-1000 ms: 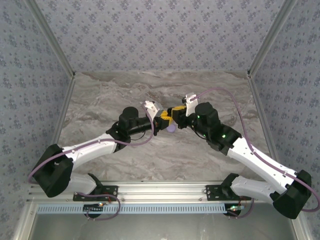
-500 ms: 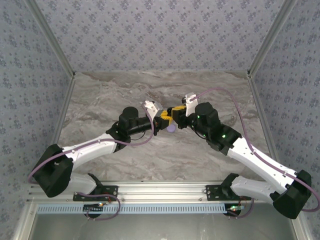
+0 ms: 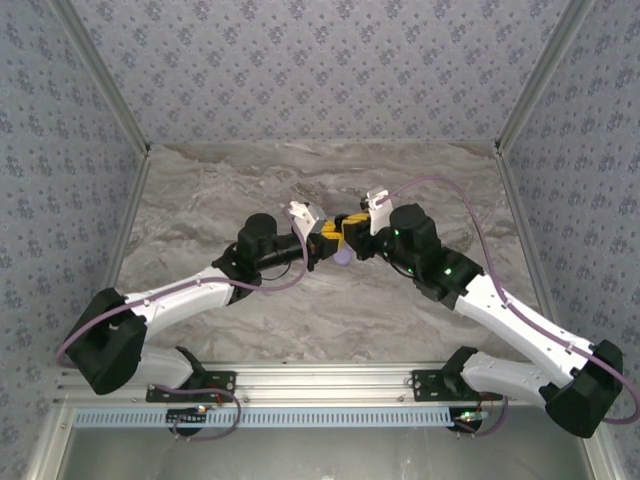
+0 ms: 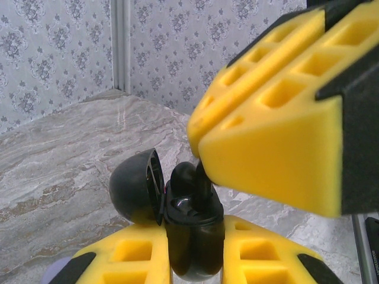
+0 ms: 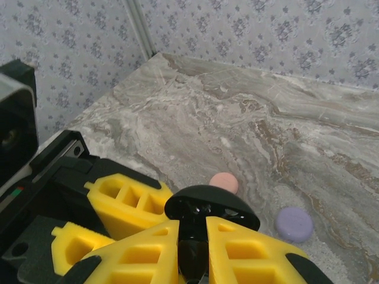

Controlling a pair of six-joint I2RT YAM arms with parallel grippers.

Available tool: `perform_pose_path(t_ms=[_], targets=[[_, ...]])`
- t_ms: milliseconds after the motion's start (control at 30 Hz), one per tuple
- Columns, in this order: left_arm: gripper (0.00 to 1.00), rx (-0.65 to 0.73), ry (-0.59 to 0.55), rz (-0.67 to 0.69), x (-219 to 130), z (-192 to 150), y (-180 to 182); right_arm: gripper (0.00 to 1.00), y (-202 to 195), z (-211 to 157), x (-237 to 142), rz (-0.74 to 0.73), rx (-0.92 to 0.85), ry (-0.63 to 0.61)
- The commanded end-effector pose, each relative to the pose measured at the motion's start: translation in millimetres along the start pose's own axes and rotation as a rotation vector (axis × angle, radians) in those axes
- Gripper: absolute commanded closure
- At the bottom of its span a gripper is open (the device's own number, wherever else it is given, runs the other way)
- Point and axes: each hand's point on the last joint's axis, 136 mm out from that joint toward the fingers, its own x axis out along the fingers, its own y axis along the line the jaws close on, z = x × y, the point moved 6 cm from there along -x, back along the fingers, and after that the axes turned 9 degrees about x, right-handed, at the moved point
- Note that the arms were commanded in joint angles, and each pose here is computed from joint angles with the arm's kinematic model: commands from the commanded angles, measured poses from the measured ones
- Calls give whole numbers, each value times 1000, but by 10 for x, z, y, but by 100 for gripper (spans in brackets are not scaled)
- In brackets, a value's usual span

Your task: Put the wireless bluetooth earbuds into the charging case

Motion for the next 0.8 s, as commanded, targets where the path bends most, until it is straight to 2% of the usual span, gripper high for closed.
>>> perform_pose_path(t_ms=[0, 400, 633, 767], targets=[[100, 44, -109, 0, -4, 327, 9, 82, 41, -13, -11, 34, -34, 48], [100, 44, -117, -6, 3, 340, 3, 77, 67, 78, -30, 103, 28, 76], [100, 44, -125, -10, 10, 352, -2, 58, 137, 278, -83, 159, 74, 55], [100, 45, -127, -9, 5, 358, -3, 44, 99, 439, -162, 123, 99, 33]])
